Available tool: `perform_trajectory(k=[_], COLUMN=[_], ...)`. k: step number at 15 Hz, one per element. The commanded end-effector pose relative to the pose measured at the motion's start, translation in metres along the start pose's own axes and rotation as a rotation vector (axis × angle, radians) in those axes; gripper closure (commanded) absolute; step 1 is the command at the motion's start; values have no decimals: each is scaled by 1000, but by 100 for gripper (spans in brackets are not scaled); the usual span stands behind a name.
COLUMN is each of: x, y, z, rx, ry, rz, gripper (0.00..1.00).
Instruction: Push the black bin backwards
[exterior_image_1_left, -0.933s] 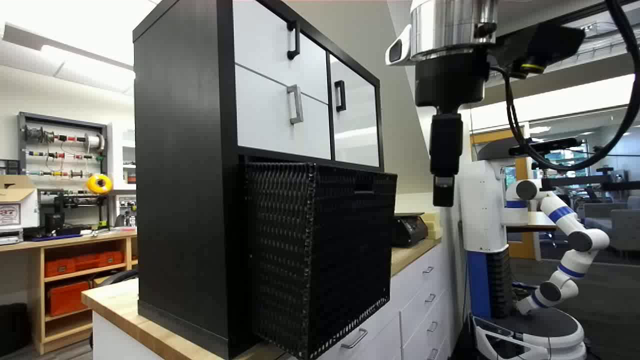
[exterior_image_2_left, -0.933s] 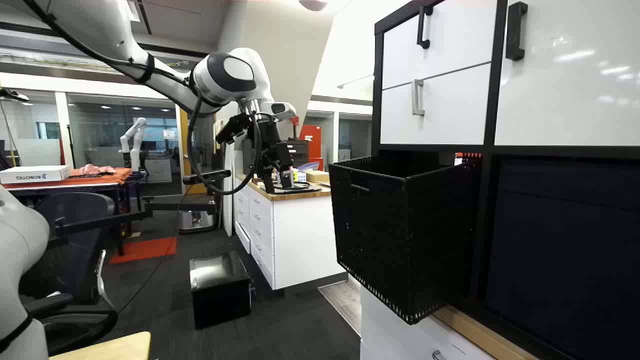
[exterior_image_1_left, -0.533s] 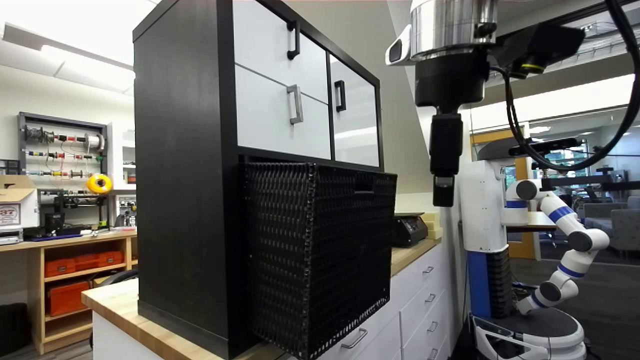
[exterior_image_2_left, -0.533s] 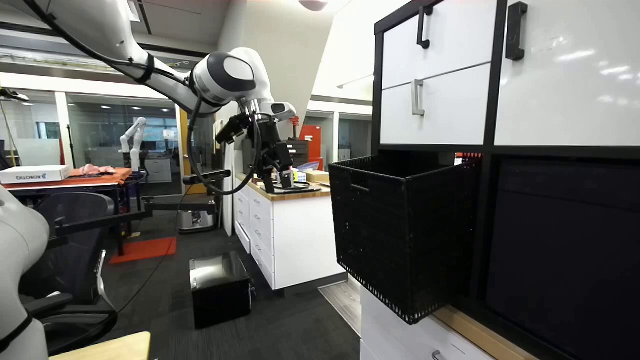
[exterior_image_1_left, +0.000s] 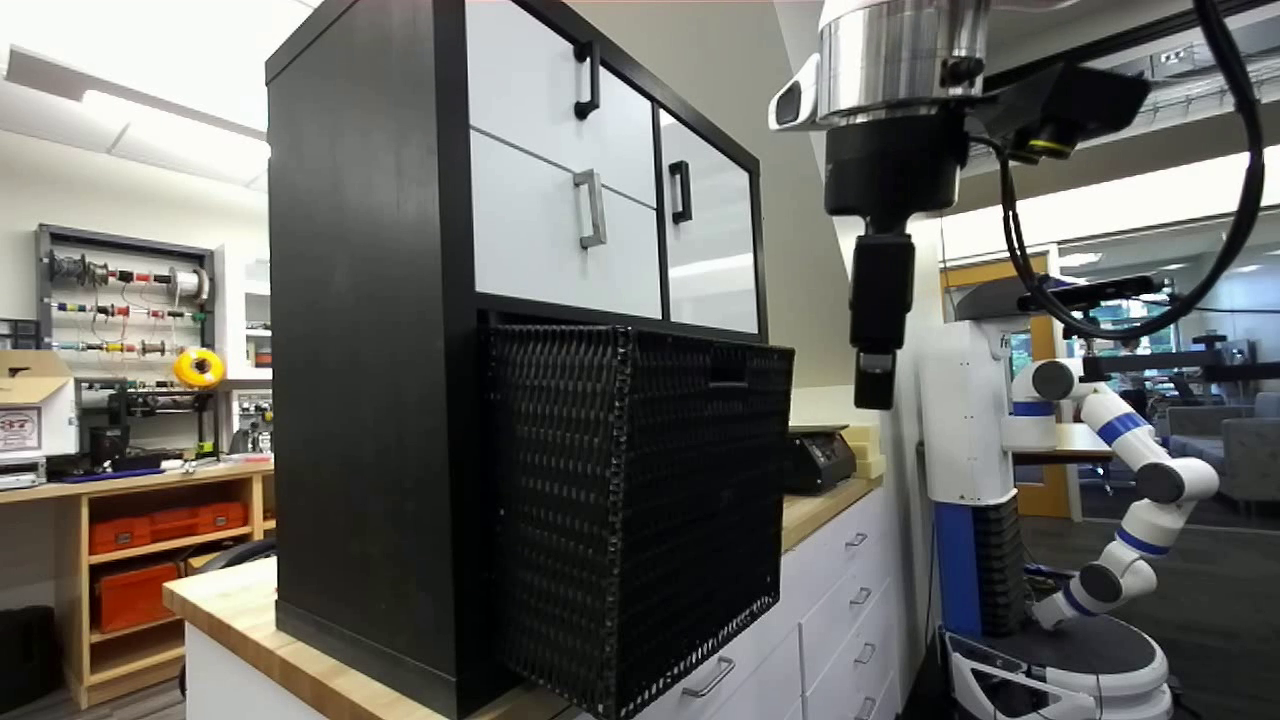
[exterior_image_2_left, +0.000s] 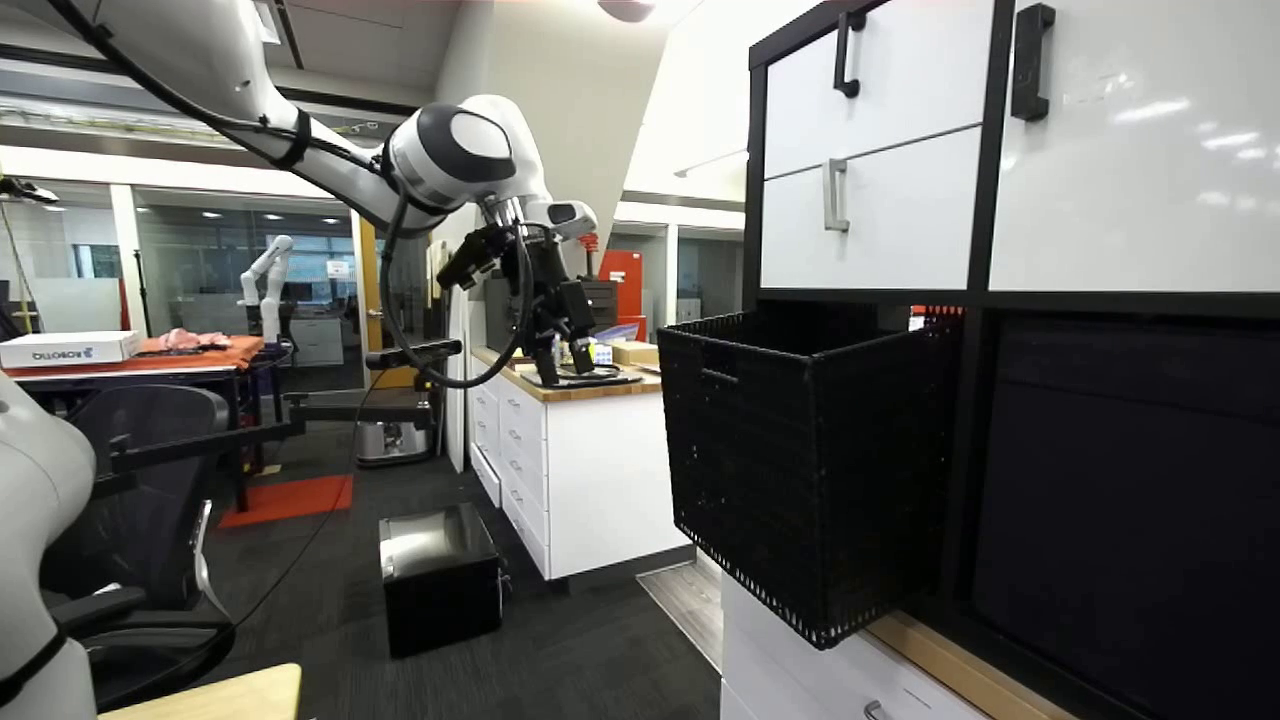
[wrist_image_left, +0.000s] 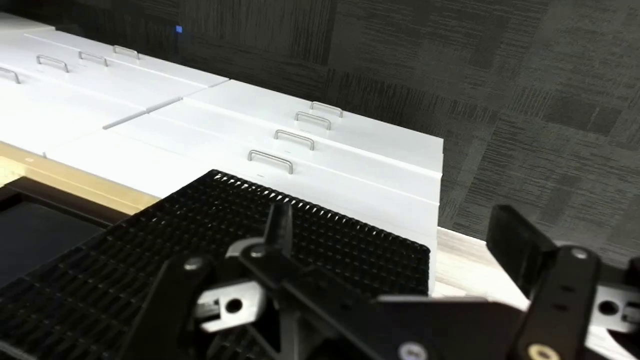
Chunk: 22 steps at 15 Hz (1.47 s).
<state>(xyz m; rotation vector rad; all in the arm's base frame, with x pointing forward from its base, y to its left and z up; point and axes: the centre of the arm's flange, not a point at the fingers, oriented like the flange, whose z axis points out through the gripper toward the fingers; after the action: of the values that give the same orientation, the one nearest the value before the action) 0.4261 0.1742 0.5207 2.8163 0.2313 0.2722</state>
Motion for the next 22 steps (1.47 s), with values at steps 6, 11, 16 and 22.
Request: perform_trajectory(k=[6,11,16,22], x=[18,31,51,70], y=[55,79,90,92], z=[31,49,64,98], rx=[-142,-133,-57,27], ry=[136,151,226,269], rz=[144,292,414,499], gripper=[0,0,0,0])
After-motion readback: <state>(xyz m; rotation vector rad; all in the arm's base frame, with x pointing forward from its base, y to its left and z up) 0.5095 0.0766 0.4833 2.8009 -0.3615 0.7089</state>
